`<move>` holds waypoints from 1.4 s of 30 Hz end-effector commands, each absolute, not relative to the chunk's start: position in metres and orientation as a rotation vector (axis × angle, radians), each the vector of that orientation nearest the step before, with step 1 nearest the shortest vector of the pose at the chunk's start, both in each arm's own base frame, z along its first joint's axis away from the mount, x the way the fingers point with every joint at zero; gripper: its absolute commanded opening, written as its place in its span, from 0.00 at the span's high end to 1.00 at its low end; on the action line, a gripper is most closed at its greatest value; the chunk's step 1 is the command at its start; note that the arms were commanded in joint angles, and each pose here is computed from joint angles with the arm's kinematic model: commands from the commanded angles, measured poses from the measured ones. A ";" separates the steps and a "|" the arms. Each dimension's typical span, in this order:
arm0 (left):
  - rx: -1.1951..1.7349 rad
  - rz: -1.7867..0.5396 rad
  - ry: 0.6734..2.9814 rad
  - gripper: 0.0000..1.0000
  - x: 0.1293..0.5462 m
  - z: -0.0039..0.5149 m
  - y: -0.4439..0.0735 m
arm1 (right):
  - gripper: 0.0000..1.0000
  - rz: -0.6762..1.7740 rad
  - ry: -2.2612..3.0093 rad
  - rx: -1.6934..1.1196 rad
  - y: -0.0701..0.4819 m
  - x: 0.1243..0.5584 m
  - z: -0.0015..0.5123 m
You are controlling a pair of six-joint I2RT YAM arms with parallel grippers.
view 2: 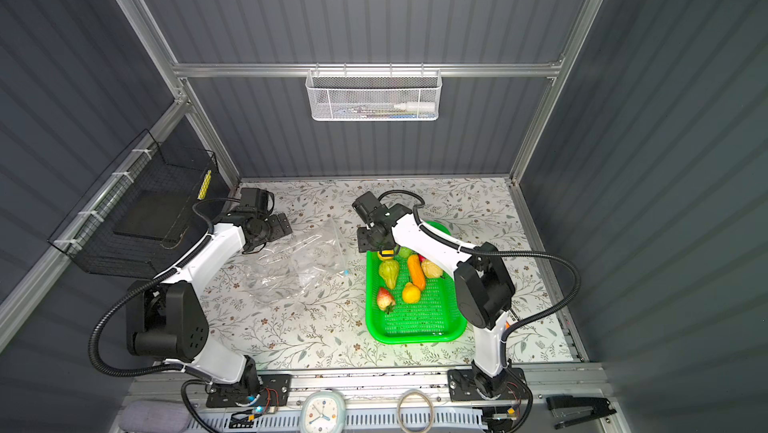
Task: Place the food in the zip-top bag and seal the zipper
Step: 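Grasp and lift the bag's open edge with the left gripper while the right approaches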
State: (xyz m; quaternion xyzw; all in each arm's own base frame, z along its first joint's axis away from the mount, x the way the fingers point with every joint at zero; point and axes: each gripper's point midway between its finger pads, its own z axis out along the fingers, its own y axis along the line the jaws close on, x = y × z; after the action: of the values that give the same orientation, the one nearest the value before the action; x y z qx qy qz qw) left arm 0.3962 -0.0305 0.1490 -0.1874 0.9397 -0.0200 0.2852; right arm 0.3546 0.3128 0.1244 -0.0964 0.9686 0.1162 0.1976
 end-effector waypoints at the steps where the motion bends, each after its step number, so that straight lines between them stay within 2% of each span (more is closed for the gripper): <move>1: -0.447 -0.166 2.547 0.01 0.378 0.156 -0.065 | 0.46 0.297 2.738 -0.241 0.314 0.354 0.110; 8: -0.397 -0.200 2.549 0.01 0.374 0.159 -0.097 | 0.58 0.250 2.729 -0.239 0.315 0.364 0.096; 14: -0.382 -0.214 2.543 0.01 0.376 0.163 -0.102 | 0.76 0.227 2.698 -0.290 0.314 0.380 0.091; 25: -0.349 -0.316 2.582 0.01 0.373 0.155 -0.139 | 0.76 0.252 2.663 -0.275 0.295 0.430 0.092; 27: -0.330 -0.309 2.591 0.01 0.374 0.153 -0.150 | 0.71 0.273 2.653 -0.273 0.295 0.436 0.099; 33: -0.291 -0.221 2.615 0.01 0.386 0.141 -0.172 | 0.36 0.355 2.532 -0.310 0.299 0.440 0.148; 39: -0.231 -0.096 2.635 0.01 0.407 0.132 -0.189 | 0.02 0.330 2.437 -0.208 0.268 0.434 0.192; 42: -0.194 -0.034 2.658 0.04 0.411 0.120 -0.195 | 0.01 0.327 2.422 -0.171 0.248 0.427 0.204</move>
State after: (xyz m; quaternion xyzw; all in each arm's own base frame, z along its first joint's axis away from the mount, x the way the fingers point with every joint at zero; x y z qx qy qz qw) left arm 0.4135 -0.2002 0.1256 -0.0797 0.9644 -0.0524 0.2465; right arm 0.4285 0.2681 0.2034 -0.0831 0.9282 0.1402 0.3345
